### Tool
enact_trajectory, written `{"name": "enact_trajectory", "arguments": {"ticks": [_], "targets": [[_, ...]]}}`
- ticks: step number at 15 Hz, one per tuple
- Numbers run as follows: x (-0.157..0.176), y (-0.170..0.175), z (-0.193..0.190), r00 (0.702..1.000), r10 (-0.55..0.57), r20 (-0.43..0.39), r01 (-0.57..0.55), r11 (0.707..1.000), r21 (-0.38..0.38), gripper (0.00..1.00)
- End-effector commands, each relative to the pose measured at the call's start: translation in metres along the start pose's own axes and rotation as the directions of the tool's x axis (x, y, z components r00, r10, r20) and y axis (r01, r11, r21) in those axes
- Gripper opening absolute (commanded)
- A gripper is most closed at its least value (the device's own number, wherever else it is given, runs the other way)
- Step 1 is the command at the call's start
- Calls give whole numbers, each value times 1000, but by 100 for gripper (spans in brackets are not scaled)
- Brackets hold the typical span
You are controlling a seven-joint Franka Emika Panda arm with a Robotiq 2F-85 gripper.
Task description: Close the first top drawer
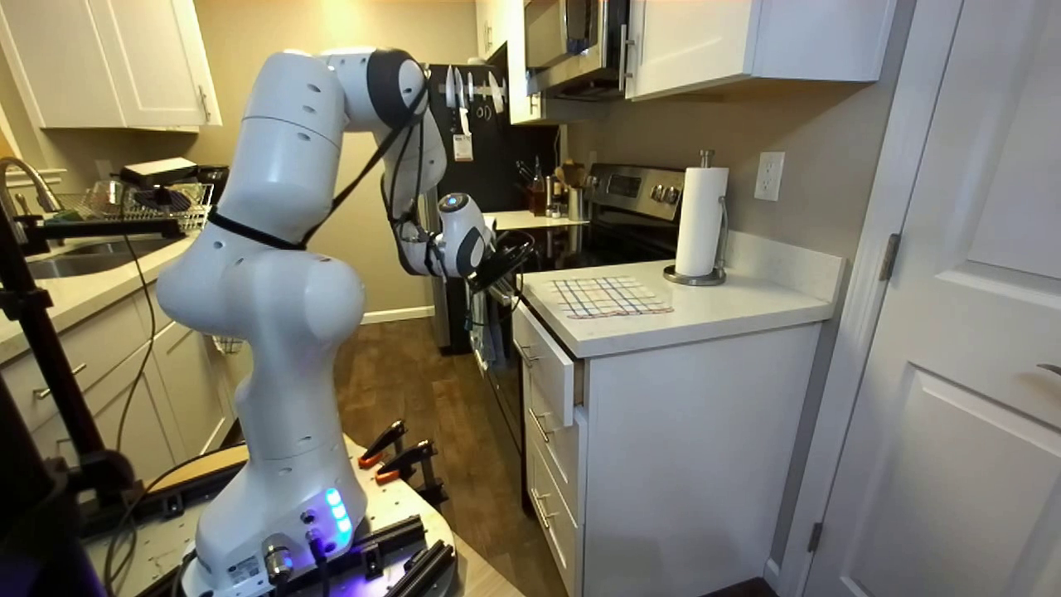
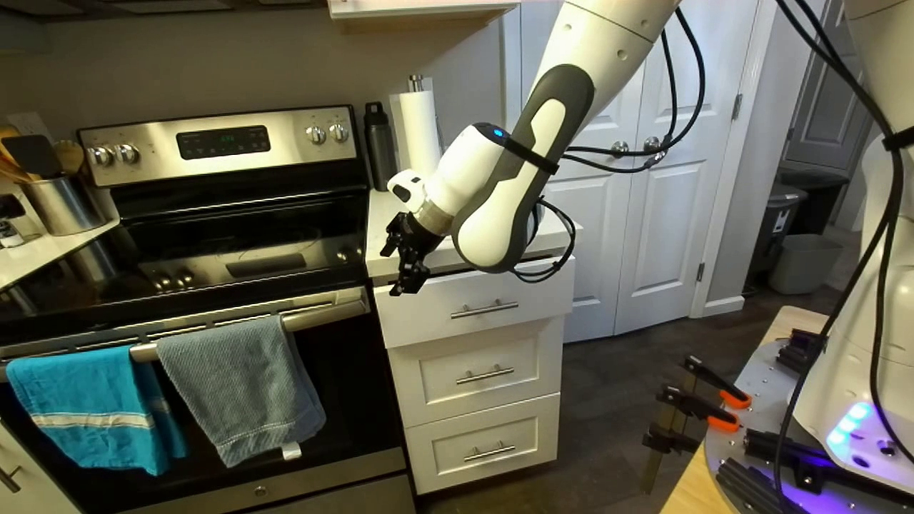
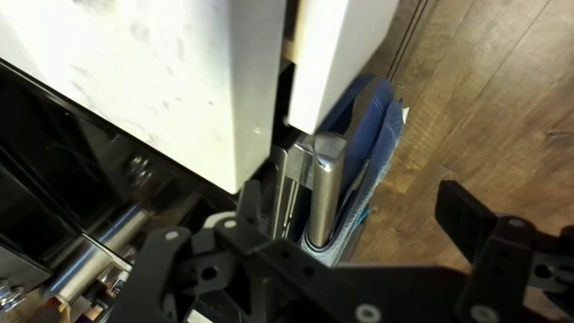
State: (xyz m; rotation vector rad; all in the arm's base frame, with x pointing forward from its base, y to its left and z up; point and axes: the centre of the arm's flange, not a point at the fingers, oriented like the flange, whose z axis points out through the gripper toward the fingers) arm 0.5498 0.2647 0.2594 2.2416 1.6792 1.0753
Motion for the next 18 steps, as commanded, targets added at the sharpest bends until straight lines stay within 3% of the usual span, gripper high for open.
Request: {"name": "enact_trajectory", "arguments": {"ticks": [1,5,9,14,15,18], "targets": [[8,-17,-21,991,119,-67,-110,986,126,100],[32,-40,-24,962,237,-133,-202,952,232,100],[34,-42,-27,937,315,-150,-261,918,298,100],[26,-35,-24,907,392,-155,-325,885,332,100],[34,-35,-18,914,373,-160,-315,901,299,100],[32,-34,-17,905,394,-161,-332,890,312,100]]}}
